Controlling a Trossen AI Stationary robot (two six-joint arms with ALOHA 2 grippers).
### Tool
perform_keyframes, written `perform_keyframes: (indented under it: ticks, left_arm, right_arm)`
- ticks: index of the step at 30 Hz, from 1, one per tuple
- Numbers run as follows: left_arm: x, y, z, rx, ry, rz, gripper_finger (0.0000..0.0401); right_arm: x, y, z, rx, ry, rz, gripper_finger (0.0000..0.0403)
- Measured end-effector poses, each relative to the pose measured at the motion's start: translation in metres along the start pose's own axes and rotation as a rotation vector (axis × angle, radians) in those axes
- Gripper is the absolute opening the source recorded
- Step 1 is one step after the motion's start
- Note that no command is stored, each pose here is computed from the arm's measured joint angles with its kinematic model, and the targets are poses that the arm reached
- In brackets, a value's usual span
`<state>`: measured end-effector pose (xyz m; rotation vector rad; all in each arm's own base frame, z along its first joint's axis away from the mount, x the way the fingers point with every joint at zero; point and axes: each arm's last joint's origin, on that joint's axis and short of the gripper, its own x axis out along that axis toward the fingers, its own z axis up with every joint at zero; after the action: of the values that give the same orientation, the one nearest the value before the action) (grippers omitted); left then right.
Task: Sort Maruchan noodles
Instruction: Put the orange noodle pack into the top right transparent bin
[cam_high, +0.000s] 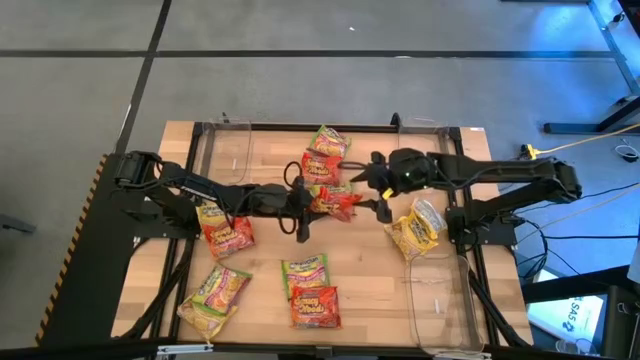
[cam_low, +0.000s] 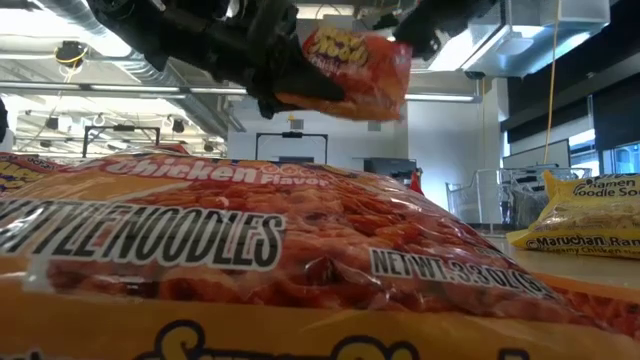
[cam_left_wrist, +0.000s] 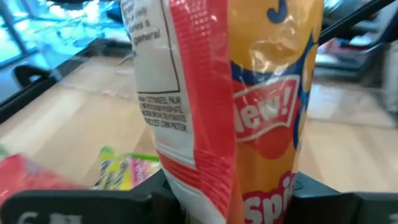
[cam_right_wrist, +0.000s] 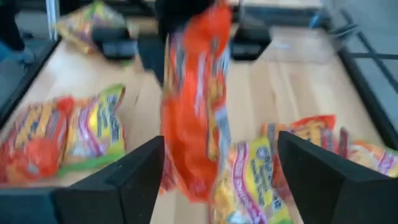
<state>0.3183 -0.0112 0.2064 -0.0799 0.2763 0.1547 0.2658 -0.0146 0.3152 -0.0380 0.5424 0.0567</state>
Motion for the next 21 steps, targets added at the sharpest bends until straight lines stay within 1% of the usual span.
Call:
perform_keyframes:
  ticks: [4, 6, 8, 11, 16, 21]
  left_arm:
    - [0.000, 0.001, -0.002, 0.023, 0.013, 0.038, 0.0110]
    - [0.000, 0.002, -0.003, 0.027, 0.028, 0.054, 0.0110]
    - [0.000, 0.002, -0.004, 0.028, 0.032, 0.067, 0.0110]
    - [0.000, 0.003, -0.005, 0.032, 0.043, 0.077, 0.0110]
    - [0.000, 0.003, -0.005, 0.033, 0.047, 0.085, 0.0110]
    - [0.000, 0.003, -0.005, 0.034, 0.041, 0.085, 0.0110]
  right_arm:
    - [0.006, -0.001, 0.009, 0.007, -0.054, -0.006, 0.0281]
    - [0.013, -0.002, 0.013, 0.020, -0.089, -0.007, 0.0278]
    - [0.023, -0.003, 0.012, 0.023, -0.089, -0.007, 0.0276]
    - [0.040, -0.005, 0.007, 0.028, -0.059, -0.004, 0.0276]
    - [0.059, -0.006, -0.002, 0.036, -0.005, -0.002, 0.0276]
    - [0.068, -0.006, -0.007, 0.039, 0.024, -0.001, 0.0276]
